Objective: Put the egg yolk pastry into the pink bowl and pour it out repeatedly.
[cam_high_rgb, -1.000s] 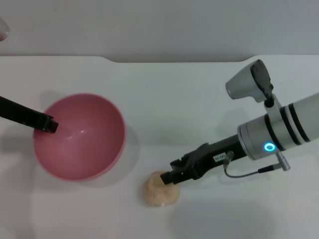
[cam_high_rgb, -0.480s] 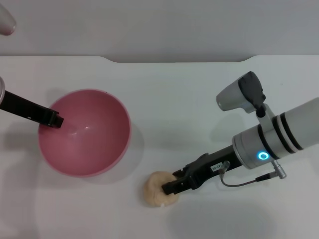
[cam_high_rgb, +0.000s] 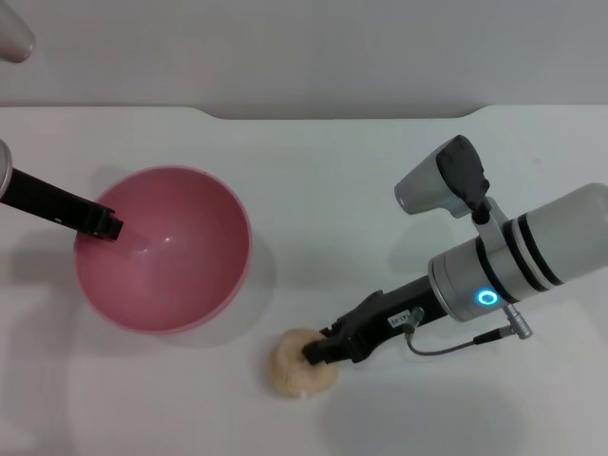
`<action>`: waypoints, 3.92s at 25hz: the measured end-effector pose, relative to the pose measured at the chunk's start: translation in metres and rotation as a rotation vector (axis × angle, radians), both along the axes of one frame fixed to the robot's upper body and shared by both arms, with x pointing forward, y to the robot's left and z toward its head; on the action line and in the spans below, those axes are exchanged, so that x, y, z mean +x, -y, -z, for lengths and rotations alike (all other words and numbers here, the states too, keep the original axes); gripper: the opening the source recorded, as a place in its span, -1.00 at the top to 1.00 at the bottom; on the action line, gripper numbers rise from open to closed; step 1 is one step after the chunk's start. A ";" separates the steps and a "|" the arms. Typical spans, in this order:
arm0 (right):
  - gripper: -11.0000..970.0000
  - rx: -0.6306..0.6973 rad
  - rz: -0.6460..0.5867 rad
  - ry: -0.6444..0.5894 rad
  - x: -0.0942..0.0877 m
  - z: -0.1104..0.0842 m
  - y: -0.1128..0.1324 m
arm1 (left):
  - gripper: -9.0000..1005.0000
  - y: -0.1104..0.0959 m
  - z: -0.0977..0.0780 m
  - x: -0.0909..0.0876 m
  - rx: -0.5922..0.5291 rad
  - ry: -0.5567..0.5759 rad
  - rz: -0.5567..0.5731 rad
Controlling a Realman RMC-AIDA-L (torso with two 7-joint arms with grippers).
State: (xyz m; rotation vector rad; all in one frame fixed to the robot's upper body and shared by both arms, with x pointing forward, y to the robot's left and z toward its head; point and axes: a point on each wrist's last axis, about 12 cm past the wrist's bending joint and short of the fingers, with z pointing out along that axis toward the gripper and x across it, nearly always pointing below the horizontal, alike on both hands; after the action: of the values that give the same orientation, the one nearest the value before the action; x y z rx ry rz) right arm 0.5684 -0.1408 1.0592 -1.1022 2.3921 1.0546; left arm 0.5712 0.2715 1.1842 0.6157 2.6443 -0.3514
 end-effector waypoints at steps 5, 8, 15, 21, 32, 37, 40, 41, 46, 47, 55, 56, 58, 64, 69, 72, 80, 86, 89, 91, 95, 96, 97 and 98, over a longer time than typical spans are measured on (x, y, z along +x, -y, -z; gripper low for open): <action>0.56 0.073 0.070 0.020 0.003 -0.005 0.006 | 0.99 0.001 0.000 0.001 0.000 0.000 0.003; 0.65 0.123 0.115 0.049 0.003 -0.011 0.017 | 0.99 0.005 0.000 0.003 0.004 -0.003 0.017; 0.77 0.233 0.201 0.154 0.008 -0.039 0.052 | 0.98 0.024 0.007 0.006 0.037 -0.013 0.089; 0.82 0.361 0.142 0.332 0.012 -0.087 0.069 | 0.98 0.062 0.027 0.016 0.076 -0.103 0.207; 0.89 0.178 -0.154 0.265 0.008 -0.086 0.018 | 0.98 0.109 0.035 0.025 0.134 -0.088 0.289; 0.83 0.162 -0.132 0.241 0.010 -0.084 0.018 | 0.98 0.111 0.032 0.026 0.119 -0.077 0.287; 0.64 0.174 -0.113 0.244 0.010 -0.086 0.022 | 0.98 0.110 0.033 0.028 0.112 -0.064 0.279; 0.54 0.180 -0.101 0.245 0.011 -0.086 0.024 | 0.98 0.110 0.033 0.028 0.111 -0.062 0.277; 0.21 0.234 0.074 0.245 0.020 -0.090 0.053 | 0.98 0.107 0.029 0.030 0.090 -0.008 0.256; 0.16 0.249 0.121 0.240 0.021 -0.090 0.061 | 0.98 0.105 0.029 0.031 0.083 0.016 0.246; -0.04 0.380 0.556 0.192 0.002 -0.072 0.159 | 0.98 0.099 0.021 0.008 0.043 0.410 0.248; -0.04 0.391 0.589 0.187 -0.003 -0.070 0.168 | 0.98 0.101 0.021 0.001 0.044 0.494 0.265; -0.04 0.408 0.657 0.176 -0.013 -0.063 0.184 | 0.98 0.105 0.023 -0.007 0.055 0.603 0.293; -0.04 0.439 0.790 0.148 -0.039 -0.050 0.218 | 0.98 0.128 0.049 -0.036 0.204 1.018 0.460; -0.04 0.453 0.804 0.119 -0.048 -0.045 0.221 | 0.98 0.151 0.075 -0.051 0.246 1.245 0.604; -0.04 0.452 0.805 0.114 -0.049 -0.043 0.222 | 0.98 0.163 0.088 -0.054 0.273 1.354 0.704; -0.04 0.448 0.803 0.104 -0.051 -0.041 0.221 | 0.98 0.179 0.113 -0.066 0.446 1.674 0.962; -0.04 0.449 0.804 0.103 -0.050 -0.041 0.220 | 0.98 0.175 0.109 -0.062 0.477 1.699 0.886; -0.04 0.450 0.806 0.104 -0.048 -0.041 0.219 | 0.98 0.172 0.111 -0.063 0.484 1.699 0.863; -0.04 0.450 0.807 0.107 -0.046 -0.042 0.219 | 0.98 0.169 0.110 -0.063 0.478 1.712 0.826; -0.04 0.453 0.808 0.111 -0.045 -0.042 0.219 | 0.98 0.166 0.107 -0.066 0.485 1.755 0.770; -0.04 0.453 0.808 0.111 -0.045 -0.042 0.219 | 0.98 0.166 0.107 -0.066 0.487 1.758 0.767; -0.04 0.453 0.808 0.111 -0.045 -0.042 0.219 | 0.98 0.165 0.107 -0.066 0.488 1.759 0.762; -0.04 0.452 0.810 0.112 -0.045 -0.042 0.219 | 0.98 0.164 0.107 -0.066 0.491 1.766 0.750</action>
State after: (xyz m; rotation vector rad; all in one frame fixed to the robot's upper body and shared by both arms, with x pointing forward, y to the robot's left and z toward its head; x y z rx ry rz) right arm 0.5232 -0.3601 1.1017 -0.0111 2.0317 1.0832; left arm 0.5050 0.1074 1.0772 1.2241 0.7172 0.5019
